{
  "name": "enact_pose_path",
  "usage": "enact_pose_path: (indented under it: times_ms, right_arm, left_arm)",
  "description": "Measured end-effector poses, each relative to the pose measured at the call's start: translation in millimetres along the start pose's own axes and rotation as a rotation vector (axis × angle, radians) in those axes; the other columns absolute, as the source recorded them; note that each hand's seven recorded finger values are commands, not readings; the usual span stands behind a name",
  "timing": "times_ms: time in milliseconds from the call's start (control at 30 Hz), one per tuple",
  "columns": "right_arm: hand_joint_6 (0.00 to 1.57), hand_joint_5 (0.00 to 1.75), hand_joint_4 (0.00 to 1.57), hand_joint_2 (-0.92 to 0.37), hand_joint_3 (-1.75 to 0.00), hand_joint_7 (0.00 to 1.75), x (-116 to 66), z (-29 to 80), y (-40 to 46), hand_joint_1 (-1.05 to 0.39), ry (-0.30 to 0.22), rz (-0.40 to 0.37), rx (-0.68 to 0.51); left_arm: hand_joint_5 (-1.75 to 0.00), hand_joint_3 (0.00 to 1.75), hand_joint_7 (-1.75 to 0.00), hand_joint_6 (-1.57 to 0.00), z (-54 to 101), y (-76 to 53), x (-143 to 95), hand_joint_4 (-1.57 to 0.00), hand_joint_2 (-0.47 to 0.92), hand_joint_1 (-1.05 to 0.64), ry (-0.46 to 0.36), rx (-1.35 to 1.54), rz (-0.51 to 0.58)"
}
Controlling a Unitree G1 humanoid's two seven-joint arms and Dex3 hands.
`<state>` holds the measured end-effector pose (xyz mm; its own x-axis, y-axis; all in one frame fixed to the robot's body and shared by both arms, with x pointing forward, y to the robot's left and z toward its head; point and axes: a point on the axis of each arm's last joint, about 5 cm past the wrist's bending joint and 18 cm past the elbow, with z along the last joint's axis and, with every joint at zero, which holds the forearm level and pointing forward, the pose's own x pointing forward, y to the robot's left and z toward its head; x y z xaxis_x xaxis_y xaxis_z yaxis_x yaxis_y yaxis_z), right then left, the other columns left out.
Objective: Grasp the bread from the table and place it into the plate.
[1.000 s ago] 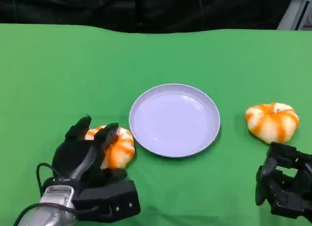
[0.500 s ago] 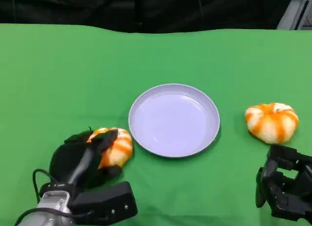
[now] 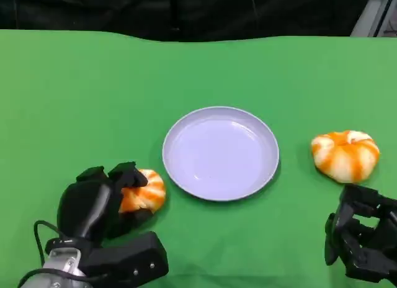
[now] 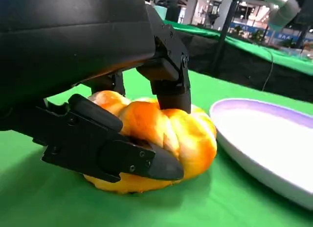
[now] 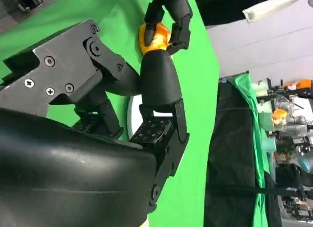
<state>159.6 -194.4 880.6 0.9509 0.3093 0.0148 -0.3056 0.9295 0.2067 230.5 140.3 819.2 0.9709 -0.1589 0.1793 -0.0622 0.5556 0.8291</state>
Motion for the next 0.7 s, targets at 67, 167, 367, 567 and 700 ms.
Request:
enact_pose_path:
  times_ms: [67, 167, 367, 567, 700]
  right_arm:
    - [0.86, 1.71, 0.88, -0.51, -1.18, 1.46, -0.1, 0.1, 0.0, -0.12, 0.000, 0.000, 0.000]
    - [0.86, 1.70, 0.89, -0.51, -1.18, 1.46, -1.1, 0.0, -0.1, -0.13, -0.001, 0.000, 0.001]
    - [0.86, 1.69, 0.89, -0.51, -1.18, 1.45, -1.0, 0.4, -0.2, -0.13, -0.003, 0.002, 0.000]
    - [0.86, 1.70, 0.89, -0.52, -1.17, 1.46, -1.3, 0.5, -0.3, -0.12, -0.002, 0.000, -0.001]
    - [0.87, 1.70, 0.90, -0.50, -1.20, 1.47, -1.4, 2.3, 0.9, -0.11, -0.011, 0.003, -0.005]
  left_arm:
    - [-1.75, 0.52, -1.44, -0.77, -0.8, 0.5, -1, -0.76, 0.83, -0.01, 0.004, -0.002, 0.004]
    - [-1.75, 0.75, -1.41, -0.80, 1.7, 8.9, 0, -0.78, 0.72, 0.00, -0.024, -0.030, 0.065]
    - [-1.68, 0.97, -1.33, -0.83, 16.3, 41.0, 19, -0.83, 0.62, -0.02, -0.139, -0.055, 0.232]
    - [-1.74, 0.99, -1.46, -0.77, 35.0, 47.0, 30, -0.80, 0.60, -0.08, -0.219, -0.080, 0.226]
    - [-1.74, 0.90, -1.38, -0.78, 57.8, 46.1, 46, -0.76, 0.64, -0.09, -0.267, -0.084, 0.182]
